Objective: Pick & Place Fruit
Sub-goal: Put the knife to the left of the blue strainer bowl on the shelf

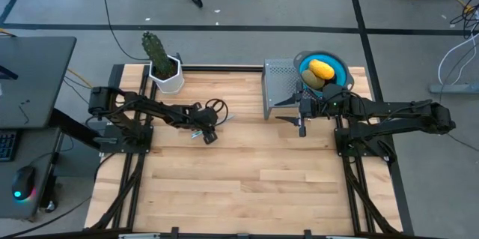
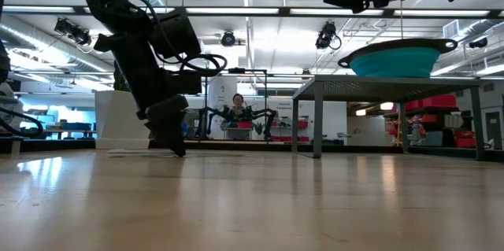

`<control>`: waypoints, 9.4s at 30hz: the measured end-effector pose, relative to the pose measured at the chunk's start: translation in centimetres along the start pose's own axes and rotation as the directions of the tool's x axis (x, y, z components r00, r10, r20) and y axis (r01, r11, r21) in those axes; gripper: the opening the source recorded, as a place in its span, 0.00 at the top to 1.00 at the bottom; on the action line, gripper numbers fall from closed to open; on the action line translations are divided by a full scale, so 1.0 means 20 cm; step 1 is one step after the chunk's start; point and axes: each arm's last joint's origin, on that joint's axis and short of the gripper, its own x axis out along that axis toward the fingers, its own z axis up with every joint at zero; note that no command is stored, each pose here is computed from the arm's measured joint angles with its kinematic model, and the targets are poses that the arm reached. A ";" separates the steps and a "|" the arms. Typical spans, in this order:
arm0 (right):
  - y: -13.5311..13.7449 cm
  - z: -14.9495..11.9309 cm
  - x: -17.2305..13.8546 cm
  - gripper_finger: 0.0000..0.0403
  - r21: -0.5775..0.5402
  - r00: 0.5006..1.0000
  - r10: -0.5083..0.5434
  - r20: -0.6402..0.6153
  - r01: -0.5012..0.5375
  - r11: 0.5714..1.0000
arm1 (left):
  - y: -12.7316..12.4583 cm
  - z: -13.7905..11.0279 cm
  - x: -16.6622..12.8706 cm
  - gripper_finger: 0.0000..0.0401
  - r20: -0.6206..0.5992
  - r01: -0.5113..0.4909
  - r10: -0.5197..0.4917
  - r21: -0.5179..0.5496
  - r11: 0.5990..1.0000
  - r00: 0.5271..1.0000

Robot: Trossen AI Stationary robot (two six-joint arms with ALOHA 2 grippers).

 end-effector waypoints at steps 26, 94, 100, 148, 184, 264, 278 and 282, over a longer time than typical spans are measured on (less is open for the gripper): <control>0.00 0.00 0.00 0.49 -0.004 1.000 -0.026 -0.008 0.026 1.000 | 0.01 0.08 0.00 0.94 0.140 -0.028 0.014 0.096 0.995 0.990; -0.01 -0.01 0.00 0.49 -0.026 0.998 -0.061 -0.036 0.060 0.998 | 0.09 0.00 0.05 0.93 0.059 -0.019 0.020 -0.021 1.000 0.998; -0.01 -0.01 0.00 0.49 -0.028 0.997 -0.061 -0.036 0.060 0.998 | 0.03 0.11 0.00 0.92 0.125 -0.047 0.042 0.033 0.998 0.991; 0.03 0.01 0.29 0.49 -0.033 0.943 0.127 0.307 -0.123 0.992 | -0.19 0.42 -0.64 0.91 0.920 0.113 -0.393 0.392 0.913 -0.016; 0.08 -0.01 0.37 0.49 0.039 0.937 0.093 0.336 -0.112 0.993 | -0.31 0.56 -0.52 0.92 0.877 0.154 -0.471 0.481 0.863 -0.097; 0.11 -0.04 0.38 0.87 -0.019 0.966 0.061 0.253 -0.058 0.998 | -0.39 0.66 -0.48 0.90 0.865 0.114 -0.502 0.499 0.859 0.003; 0.11 -0.04 0.38 0.89 0.025 0.968 0.054 0.246 -0.062 0.998 | -0.37 0.67 -0.50 0.86 0.890 0.155 -0.455 0.448 0.881 0.014; 0.11 -0.03 0.37 0.89 0.034 0.967 0.053 0.251 -0.063 0.997 | -0.36 0.66 -0.52 0.83 0.891 0.176 -0.454 0.444 0.879 0.021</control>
